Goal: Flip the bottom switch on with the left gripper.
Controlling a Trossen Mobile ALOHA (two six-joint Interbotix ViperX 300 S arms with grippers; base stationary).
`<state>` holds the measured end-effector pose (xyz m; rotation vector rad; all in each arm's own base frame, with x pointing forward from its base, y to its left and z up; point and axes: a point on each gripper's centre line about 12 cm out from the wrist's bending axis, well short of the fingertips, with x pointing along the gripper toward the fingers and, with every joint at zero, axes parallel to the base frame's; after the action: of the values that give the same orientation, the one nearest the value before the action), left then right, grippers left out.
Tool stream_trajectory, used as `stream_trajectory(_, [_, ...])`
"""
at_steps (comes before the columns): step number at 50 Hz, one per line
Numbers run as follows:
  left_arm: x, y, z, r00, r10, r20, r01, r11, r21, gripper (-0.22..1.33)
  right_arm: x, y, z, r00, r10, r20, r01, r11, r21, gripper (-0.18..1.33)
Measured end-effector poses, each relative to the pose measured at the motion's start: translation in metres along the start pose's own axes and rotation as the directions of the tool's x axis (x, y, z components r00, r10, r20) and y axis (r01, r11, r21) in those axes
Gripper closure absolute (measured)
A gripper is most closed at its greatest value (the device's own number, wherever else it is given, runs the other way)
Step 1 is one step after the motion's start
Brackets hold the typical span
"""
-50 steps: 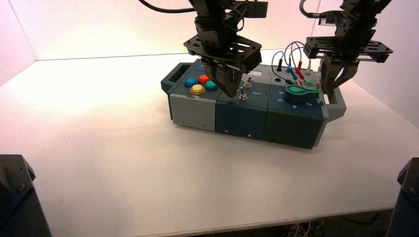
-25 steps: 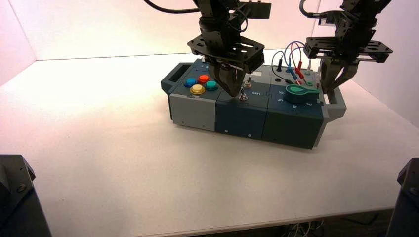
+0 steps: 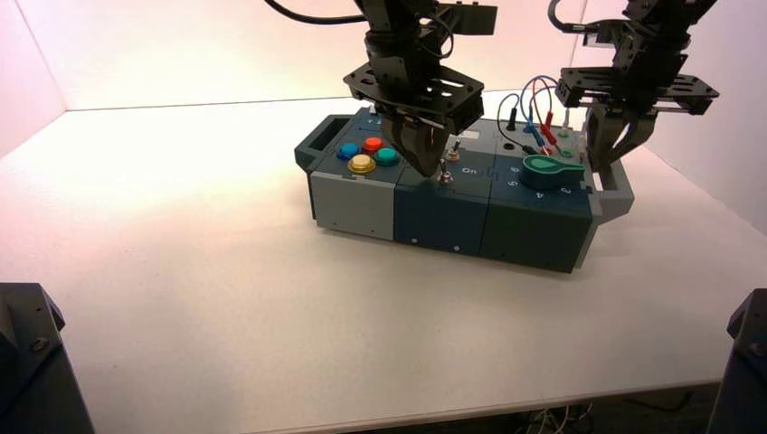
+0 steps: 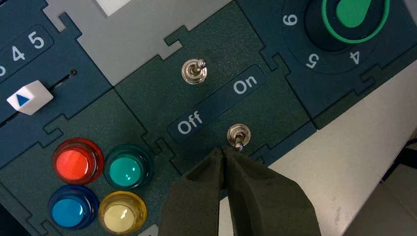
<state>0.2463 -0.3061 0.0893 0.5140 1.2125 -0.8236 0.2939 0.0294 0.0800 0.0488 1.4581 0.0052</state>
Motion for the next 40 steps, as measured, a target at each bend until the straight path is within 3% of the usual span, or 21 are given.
stream_trajectory(13, [-0.0026,-0.0007,0.0072,1.0,0.0,0.018,0.0,1.0,0.005,1.27,0.0003,-0.0001,-0.0007,1.0,0.0,-0.003,0.0,1.0,0.002,1.3])
stream_trajectory(40, [-0.0029,-0.0031,0.0067,1.0,-0.006,0.008,0.006,1.0,0.005,1.27,0.0007,-0.0001,-0.0009,1.0,-0.001,-0.005,0.001,1.0,0.002,1.3])
